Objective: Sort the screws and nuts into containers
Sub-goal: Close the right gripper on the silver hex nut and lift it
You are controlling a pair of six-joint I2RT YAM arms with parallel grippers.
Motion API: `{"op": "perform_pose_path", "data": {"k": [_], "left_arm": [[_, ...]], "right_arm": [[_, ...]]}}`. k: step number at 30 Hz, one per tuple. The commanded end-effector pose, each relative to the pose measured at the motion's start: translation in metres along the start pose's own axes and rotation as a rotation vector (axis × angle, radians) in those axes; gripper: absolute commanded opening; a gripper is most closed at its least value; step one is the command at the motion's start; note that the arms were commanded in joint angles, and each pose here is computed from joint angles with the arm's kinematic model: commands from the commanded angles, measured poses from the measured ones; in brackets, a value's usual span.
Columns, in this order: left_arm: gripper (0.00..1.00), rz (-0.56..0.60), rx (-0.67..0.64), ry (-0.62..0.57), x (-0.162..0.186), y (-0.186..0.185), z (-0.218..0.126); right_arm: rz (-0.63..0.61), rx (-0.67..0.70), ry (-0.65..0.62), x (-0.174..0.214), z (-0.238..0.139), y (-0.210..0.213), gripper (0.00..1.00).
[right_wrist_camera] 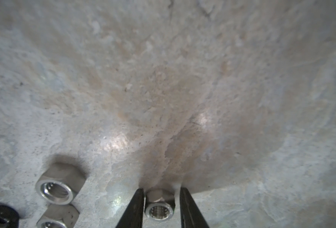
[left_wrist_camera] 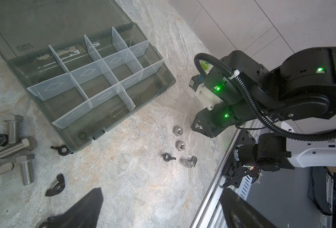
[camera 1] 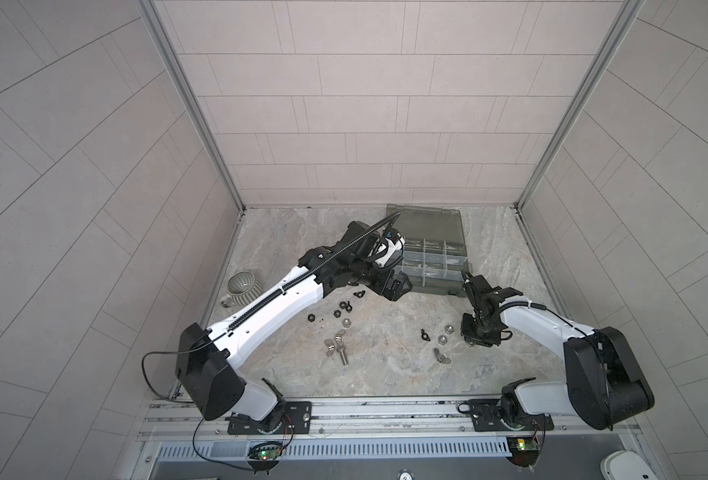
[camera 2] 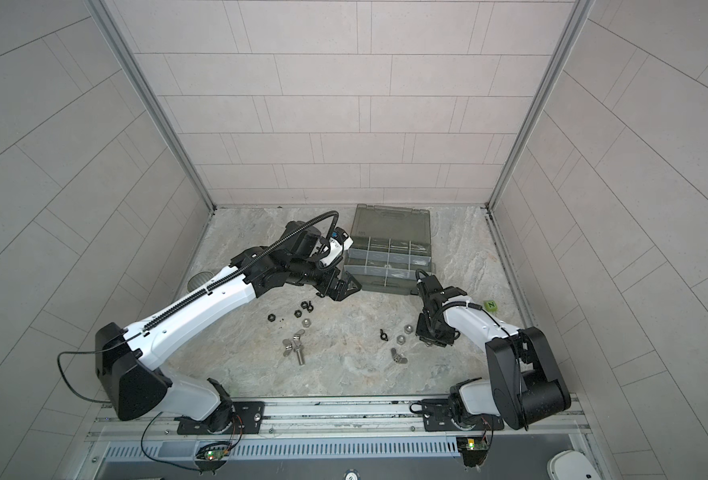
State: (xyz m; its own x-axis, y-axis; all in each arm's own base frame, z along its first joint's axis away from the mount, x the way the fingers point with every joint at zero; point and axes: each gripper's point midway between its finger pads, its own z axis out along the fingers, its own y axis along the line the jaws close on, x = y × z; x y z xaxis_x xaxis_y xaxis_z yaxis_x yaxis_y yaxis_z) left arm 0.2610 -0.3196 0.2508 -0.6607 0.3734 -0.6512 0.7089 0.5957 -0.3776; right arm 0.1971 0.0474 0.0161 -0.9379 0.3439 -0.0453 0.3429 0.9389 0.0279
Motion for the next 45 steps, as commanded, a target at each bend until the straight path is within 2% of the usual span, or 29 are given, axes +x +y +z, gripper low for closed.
{"op": "perform_pose_path", "data": {"k": [1, 8, 13, 22, 32, 38, 45], "left_arm": [[1.00, 0.023, -0.003, 0.003, -0.004, -0.002, -0.002], [1.00, 0.020, -0.010, 0.015, 0.000, 0.000, -0.002], [1.00, 0.016, -0.011, 0.020, 0.003, 0.001, 0.000], [1.00, 0.017, -0.015, 0.016, 0.004, 0.000, -0.002], [1.00, 0.019, -0.022, 0.013, 0.003, 0.000, -0.001], [1.00, 0.021, -0.079, 0.012, -0.005, 0.009, -0.002], [1.00, 0.037, -0.162, 0.084, -0.012, 0.024, 0.009]], "right_arm": [[0.005, 0.012, 0.031, 0.009, 0.005, -0.003, 0.34], [0.013, 0.010, 0.030, 0.013, 0.005, -0.006, 0.34], [0.013, 0.009, 0.040, 0.015, 0.006, -0.006, 0.29], [0.019, 0.023, 0.051, 0.025, 0.006, -0.014, 0.35], [-0.009, 0.048, 0.073, 0.025, 0.007, -0.016, 0.20], [-0.036, 0.020, 0.009, -0.001, -0.021, -0.001, 0.19], [-0.071, 0.007, -0.049, -0.031, -0.051, 0.015, 0.18]]}}
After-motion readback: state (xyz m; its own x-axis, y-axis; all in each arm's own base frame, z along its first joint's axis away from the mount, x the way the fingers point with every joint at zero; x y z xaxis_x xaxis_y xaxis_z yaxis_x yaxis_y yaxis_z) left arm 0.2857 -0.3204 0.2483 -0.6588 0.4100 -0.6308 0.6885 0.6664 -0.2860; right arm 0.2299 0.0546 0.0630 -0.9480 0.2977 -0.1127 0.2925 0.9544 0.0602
